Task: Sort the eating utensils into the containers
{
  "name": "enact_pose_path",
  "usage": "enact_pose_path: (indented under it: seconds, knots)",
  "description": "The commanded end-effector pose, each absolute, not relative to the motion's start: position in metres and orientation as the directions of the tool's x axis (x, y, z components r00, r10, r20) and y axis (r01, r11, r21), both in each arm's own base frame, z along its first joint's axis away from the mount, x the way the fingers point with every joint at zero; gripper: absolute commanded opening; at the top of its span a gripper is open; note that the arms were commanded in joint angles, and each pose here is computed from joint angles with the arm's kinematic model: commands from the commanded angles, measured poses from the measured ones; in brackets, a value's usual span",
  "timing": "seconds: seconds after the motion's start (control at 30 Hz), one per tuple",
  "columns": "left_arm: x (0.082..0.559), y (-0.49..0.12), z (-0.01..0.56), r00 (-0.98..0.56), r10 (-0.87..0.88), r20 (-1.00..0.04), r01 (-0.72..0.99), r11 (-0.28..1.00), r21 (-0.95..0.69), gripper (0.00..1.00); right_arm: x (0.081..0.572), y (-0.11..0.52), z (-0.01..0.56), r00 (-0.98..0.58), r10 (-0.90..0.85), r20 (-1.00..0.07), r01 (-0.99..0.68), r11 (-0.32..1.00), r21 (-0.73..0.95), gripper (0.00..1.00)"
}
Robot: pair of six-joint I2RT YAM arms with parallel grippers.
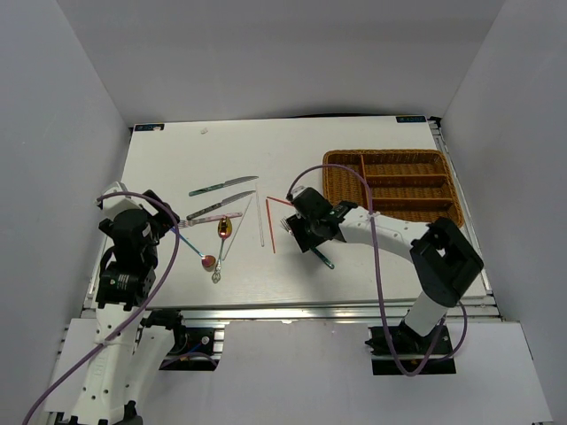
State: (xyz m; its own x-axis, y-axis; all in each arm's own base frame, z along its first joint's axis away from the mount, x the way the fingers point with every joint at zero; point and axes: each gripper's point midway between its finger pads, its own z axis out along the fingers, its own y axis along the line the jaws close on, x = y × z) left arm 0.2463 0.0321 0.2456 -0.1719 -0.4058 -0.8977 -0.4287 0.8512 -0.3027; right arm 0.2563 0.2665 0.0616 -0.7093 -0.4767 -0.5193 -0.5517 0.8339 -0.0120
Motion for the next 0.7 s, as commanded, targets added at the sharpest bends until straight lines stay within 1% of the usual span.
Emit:
enact_pose_path:
  seconds: [0.0, 0.17, 0.2, 0.23, 0.33, 0.4, 0.43, 0.53, 0.6, 0.63, 0.67]
  knots:
    - [0.248, 0.029, 0.245, -0.179, -0.408, -0.895, -0.42, 0.854, -0.306, 0.98, 0.266, 0.278, 0.06, -0.641, -0.548, -0.537, -0.648, 0.761, -0.002, 0.61]
    - [0.248, 0.028, 0.247, -0.17, -0.41, -0.896, -0.409, 0.857, -0.314, 0.98, 0.265, 0.263, 0.029, -0.662, -0.585, -0.468, -0.651, 0.758, -0.027, 0.57]
    - [0.248, 0.028, 0.246, -0.173, -0.408, -0.896, -0.408, 0.858, -0.312, 0.98, 0.262, 0.263, 0.022, -0.665, -0.594, -0.453, -0.658, 0.752, -0.021, 0.5]
    - [0.248, 0.028, 0.247, -0.172, -0.409, -0.896, -0.407, 0.858, -0.313, 0.98, 0.26, 0.264, 0.019, -0.663, -0.601, -0.446, -0.668, 0.744, -0.009, 0.46]
    - [0.248, 0.028, 0.246, -0.176, -0.409, -0.896, -0.408, 0.858, -0.311, 0.98, 0.252, 0.264, 0.011, -0.661, -0.613, -0.433, -0.686, 0.728, 0.017, 0.39]
    - [0.248, 0.027, 0.246, -0.177, -0.408, -0.896, -0.407, 0.859, -0.311, 0.98, 0.249, 0.263, 0.009, -0.66, -0.612, -0.435, -0.689, 0.724, 0.027, 0.36]
    - [0.248, 0.027, 0.246, -0.178, -0.407, -0.896, -0.406, 0.859, -0.31, 0.98, 0.245, 0.264, 0.009, -0.659, -0.615, -0.433, -0.697, 0.716, 0.044, 0.3]
    - [0.248, 0.028, 0.245, -0.178, -0.406, -0.896, -0.406, 0.86, -0.309, 0.98, 0.241, 0.266, 0.012, -0.661, -0.614, -0.431, -0.699, 0.713, 0.057, 0.22]
    - [0.249, 0.028, 0.245, -0.178, -0.407, -0.896, -0.408, 0.859, -0.309, 0.98, 0.238, 0.27, 0.018, -0.655, -0.614, -0.44, -0.706, 0.705, 0.069, 0.13]
    - [0.249, 0.028, 0.245, -0.181, -0.407, -0.895, -0.409, 0.859, -0.308, 0.98, 0.238, 0.273, 0.023, -0.651, -0.613, -0.448, -0.71, 0.7, 0.075, 0.05]
    - [0.249, 0.028, 0.245, -0.18, -0.407, -0.895, -0.408, 0.859, -0.309, 0.98, 0.237, 0.275, 0.028, -0.648, -0.611, -0.455, -0.712, 0.698, 0.076, 0.01]
